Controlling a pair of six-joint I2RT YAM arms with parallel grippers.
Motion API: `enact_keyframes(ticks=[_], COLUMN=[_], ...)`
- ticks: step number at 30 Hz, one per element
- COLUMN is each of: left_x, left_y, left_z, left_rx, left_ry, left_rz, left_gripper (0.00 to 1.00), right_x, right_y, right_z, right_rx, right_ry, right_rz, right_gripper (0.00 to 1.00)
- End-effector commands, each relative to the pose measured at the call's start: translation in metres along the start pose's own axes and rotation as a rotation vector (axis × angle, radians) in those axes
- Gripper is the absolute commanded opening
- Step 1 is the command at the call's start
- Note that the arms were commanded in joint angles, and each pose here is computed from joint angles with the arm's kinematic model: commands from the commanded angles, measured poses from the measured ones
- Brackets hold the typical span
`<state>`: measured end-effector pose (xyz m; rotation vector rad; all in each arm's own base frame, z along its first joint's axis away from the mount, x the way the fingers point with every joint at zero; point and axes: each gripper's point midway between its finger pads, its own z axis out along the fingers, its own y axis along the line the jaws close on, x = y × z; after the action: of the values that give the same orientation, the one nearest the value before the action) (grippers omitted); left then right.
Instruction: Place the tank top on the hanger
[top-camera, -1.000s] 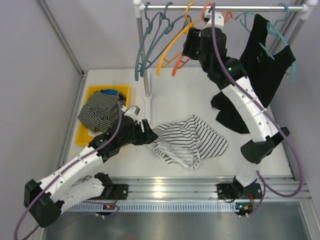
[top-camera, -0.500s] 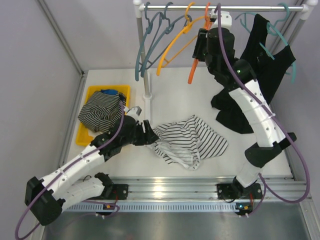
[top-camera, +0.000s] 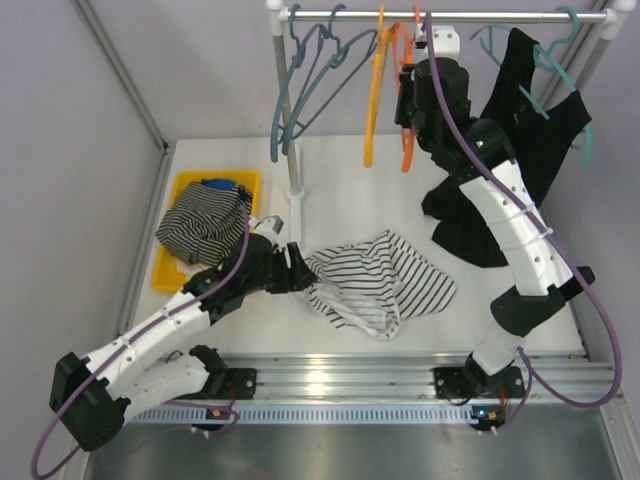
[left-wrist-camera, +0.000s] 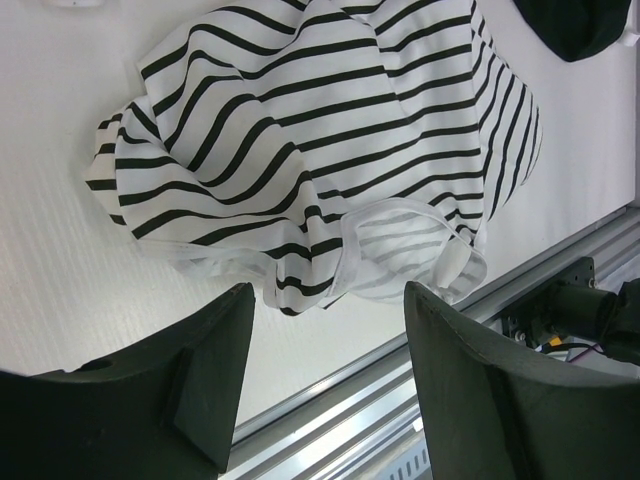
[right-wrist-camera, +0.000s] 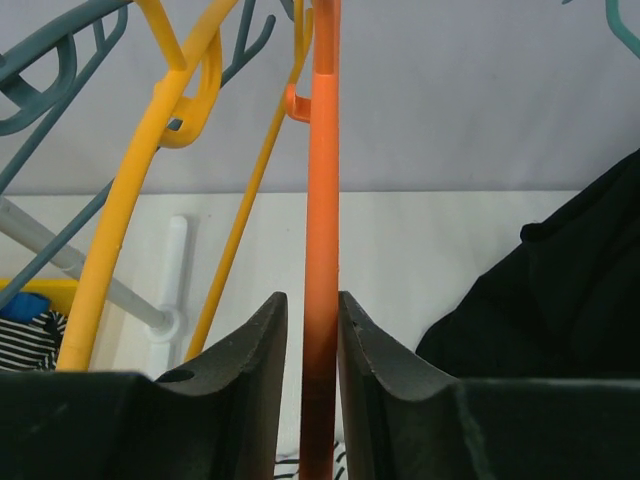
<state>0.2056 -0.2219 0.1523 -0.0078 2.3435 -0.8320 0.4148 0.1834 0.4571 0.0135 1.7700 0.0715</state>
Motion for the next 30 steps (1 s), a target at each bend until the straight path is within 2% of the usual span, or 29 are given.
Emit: enact_keyframes(ticks=[1,9,14,21,30], left_x=[-0.008,-0.009,-0.009,-0.01,-0.009], left_y=[-0.009,-0.009,-0.011,-0.011,-0.01], left_z=[0.001,0.0,0.0,0.0,-0.001], left_rx=[0.05,0.051,0.057,0.057,0.058], left_ry=[-0.036,-0.042,-0.043,-0.042,-0.046], left_rz=[-0.01,-0.002,-0.001,-0.002,0.001], left_gripper=[0.66,0.66,0.66,0.66,0.66], right_x=[-0.012,-0.015,-0.015,-0.023,-0.052], right_y=[-0.012,-0.018,-0.023,-0.03,-0.039], right_z=[-0.011,-0.012,-0.011,-0.011,-0.023], right_rx=[0.014,0.033,0.044,0.049,0.05], right_ry=[-0.022,-0.017,-0.015,-0.046,-0.173], right_rz=[-0.021,-0.049,-0.056,-0.05,-0.009], right_gripper=[0.25,0.14,0.0,0.0,0.0])
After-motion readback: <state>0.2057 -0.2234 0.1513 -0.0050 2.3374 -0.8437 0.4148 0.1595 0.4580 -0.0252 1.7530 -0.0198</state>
